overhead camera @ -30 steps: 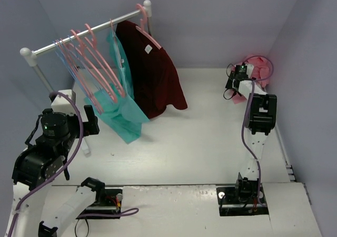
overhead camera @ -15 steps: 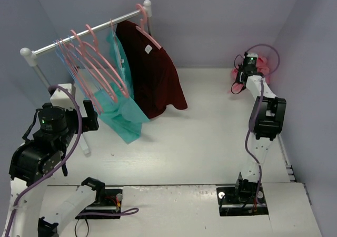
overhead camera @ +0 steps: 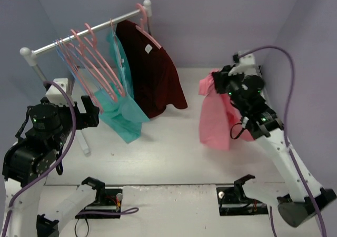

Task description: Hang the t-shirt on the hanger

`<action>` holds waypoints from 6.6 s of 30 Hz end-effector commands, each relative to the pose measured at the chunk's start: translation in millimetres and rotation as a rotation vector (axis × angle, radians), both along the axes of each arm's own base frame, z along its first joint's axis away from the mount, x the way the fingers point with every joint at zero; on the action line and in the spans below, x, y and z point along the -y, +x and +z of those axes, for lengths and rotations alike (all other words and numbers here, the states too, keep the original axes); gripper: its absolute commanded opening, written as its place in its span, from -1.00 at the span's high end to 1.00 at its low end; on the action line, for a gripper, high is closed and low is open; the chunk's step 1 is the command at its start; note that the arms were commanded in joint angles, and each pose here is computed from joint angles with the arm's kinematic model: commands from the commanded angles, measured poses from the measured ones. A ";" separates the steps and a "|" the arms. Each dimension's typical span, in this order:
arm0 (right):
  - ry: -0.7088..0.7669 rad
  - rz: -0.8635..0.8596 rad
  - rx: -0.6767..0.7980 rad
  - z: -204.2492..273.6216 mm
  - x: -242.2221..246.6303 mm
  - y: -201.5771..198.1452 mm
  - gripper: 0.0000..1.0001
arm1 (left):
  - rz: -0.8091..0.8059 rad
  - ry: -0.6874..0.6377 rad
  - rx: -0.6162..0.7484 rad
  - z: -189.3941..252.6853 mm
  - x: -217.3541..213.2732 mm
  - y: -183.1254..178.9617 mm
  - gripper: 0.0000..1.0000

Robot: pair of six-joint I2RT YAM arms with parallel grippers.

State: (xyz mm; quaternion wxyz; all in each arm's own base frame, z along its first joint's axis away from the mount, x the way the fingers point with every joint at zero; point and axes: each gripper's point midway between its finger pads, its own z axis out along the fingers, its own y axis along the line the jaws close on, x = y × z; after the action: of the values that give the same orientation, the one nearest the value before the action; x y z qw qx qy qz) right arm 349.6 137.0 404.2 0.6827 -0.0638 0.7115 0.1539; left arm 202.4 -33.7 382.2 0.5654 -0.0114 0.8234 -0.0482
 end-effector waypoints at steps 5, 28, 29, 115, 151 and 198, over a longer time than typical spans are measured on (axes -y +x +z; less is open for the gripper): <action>-0.057 0.154 -0.445 -188.6 -98.6 -64.4 0.19 | -0.109 -0.121 -0.029 -6.3 33.5 7.4 -0.65; 0.020 -0.332 -0.631 -256.0 40.2 -70.4 -0.20 | -0.648 -0.085 -0.156 -53.9 254.5 26.9 -0.65; 0.043 -0.355 -0.635 -257.5 48.9 -70.3 -0.20 | -0.697 -0.031 -0.149 -61.2 271.0 29.9 -0.65; 0.059 -0.443 -0.781 -289.9 110.9 -26.6 -0.36 | -0.470 0.232 -0.224 -219.7 356.4 12.7 1.00; 0.035 -0.061 -0.846 -346.1 4.2 21.0 1.00 | -0.381 0.153 -0.175 -185.1 296.5 28.4 1.00; 0.004 -0.088 -0.752 -253.7 15.9 -5.0 1.00 | -0.185 -0.059 -0.014 -141.2 237.8 99.1 1.00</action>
State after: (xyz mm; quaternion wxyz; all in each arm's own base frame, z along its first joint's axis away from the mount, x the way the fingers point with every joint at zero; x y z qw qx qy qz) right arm 312.8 111.9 159.0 0.3581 0.0207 0.9233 0.1370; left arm 254.4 -277.0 182.1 0.4738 0.1714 0.8591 -0.0894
